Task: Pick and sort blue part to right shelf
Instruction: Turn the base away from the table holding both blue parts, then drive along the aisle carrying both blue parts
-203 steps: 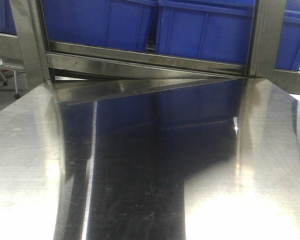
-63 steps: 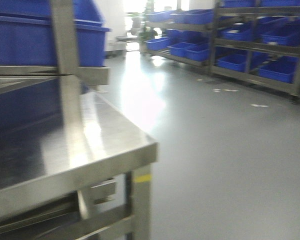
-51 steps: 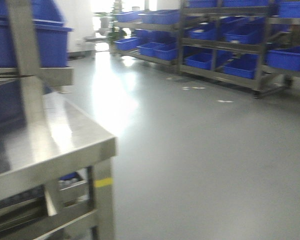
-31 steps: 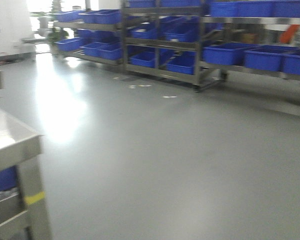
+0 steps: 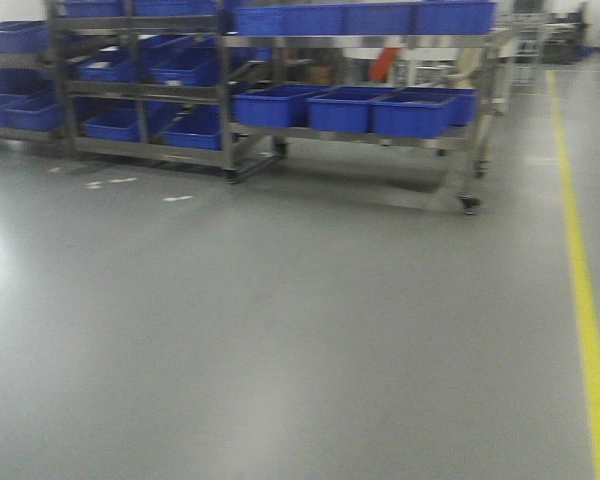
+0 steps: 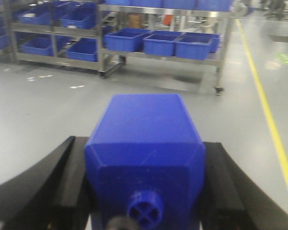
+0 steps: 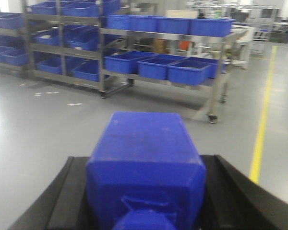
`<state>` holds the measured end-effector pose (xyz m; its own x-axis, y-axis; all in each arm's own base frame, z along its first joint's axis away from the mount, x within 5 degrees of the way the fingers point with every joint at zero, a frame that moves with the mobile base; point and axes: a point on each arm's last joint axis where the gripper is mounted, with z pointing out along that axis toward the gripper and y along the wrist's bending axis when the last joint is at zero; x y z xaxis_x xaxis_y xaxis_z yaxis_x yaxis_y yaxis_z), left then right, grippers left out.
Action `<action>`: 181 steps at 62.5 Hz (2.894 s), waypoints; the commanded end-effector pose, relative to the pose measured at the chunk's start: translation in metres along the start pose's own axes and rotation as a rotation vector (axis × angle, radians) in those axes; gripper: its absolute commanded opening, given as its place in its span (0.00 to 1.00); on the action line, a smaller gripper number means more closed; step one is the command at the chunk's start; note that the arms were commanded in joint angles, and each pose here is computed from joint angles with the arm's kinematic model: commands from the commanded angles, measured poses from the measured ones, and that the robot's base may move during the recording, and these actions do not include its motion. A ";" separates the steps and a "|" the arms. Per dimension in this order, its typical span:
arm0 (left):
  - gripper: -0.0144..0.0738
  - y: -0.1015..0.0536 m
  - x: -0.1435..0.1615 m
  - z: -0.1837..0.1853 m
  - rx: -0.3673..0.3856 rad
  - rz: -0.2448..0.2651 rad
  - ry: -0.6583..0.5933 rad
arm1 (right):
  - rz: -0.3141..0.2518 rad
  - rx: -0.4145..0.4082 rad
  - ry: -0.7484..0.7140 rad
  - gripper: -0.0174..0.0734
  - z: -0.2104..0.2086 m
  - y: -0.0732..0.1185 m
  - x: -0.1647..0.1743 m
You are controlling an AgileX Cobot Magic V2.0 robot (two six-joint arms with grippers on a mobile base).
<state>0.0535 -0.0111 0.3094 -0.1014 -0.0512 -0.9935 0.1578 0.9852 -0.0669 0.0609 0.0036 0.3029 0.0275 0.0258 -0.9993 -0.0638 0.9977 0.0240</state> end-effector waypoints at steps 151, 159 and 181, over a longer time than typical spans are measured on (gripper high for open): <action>0.54 0.000 -0.016 -0.002 -0.003 -0.002 -0.103 | -0.018 0.003 -0.114 0.66 -0.001 0.000 -0.017; 0.54 0.000 -0.016 -0.002 -0.003 -0.002 -0.103 | -0.018 0.003 -0.114 0.66 -0.001 0.000 -0.017; 0.54 0.000 -0.016 -0.002 -0.003 -0.002 -0.103 | -0.018 0.003 -0.114 0.66 -0.001 0.000 -0.017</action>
<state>0.0534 -0.0111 0.3092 -0.1029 -0.0511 -0.9934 0.1568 0.9854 -0.0669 0.0609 0.0035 0.3029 0.0275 0.0253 -0.9993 -0.0636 0.9977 0.0235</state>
